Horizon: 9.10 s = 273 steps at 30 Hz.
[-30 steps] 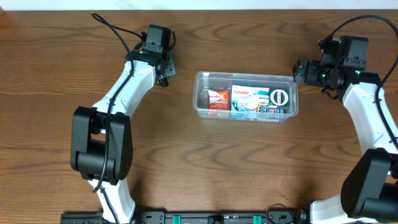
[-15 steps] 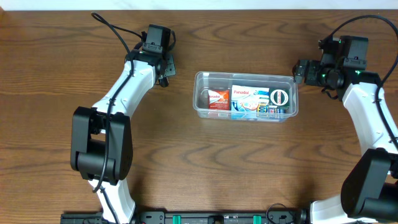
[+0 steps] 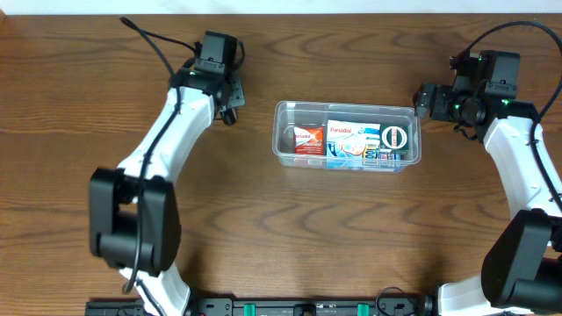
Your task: Pack container
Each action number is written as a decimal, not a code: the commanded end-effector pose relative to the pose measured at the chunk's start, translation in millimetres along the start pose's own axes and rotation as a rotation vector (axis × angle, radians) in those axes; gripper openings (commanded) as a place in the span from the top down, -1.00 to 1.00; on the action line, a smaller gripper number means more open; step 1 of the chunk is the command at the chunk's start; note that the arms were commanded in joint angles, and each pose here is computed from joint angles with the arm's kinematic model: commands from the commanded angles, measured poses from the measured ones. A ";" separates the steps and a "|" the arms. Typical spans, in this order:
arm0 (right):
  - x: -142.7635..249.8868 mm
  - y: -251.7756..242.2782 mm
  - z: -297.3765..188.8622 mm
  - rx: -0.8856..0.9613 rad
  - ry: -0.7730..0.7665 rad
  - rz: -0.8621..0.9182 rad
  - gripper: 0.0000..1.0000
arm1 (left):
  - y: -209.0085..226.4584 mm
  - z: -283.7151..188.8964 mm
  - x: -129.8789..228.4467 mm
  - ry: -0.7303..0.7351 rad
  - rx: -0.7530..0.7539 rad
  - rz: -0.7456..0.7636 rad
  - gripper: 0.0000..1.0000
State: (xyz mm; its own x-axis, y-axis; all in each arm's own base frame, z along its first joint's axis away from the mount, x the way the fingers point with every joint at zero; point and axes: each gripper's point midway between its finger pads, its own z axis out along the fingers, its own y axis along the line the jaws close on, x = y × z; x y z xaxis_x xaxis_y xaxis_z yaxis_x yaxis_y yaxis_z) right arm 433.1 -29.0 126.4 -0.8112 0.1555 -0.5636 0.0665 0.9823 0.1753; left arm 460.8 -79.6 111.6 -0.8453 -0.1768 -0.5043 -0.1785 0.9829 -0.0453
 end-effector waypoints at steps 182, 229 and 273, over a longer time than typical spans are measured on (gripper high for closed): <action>1.1 133.4 -337.1 -0.283 -0.809 -0.302 -0.99 | 66.3 -112.5 -39.3 -0.332 -0.153 -0.092 -0.96; 110.3 75.3 -194.5 -0.166 -1.159 -0.334 -0.99 | 66.3 -112.5 -39.3 -0.332 -0.153 -0.092 -0.96; 145.4 56.1 -129.5 -0.082 -0.875 -0.368 -0.98 | 66.3 -112.5 -39.3 -0.332 -0.153 -0.092 -0.96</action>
State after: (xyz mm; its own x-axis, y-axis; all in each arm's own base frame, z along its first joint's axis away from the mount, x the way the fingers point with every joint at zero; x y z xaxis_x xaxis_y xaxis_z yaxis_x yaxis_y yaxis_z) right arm 243.3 39.2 159.6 -0.0479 -0.0927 -0.9945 -0.1925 0.9779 -0.0818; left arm 426.3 -16.7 217.8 -0.6307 -0.2182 -0.7447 -0.3353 0.9421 0.0079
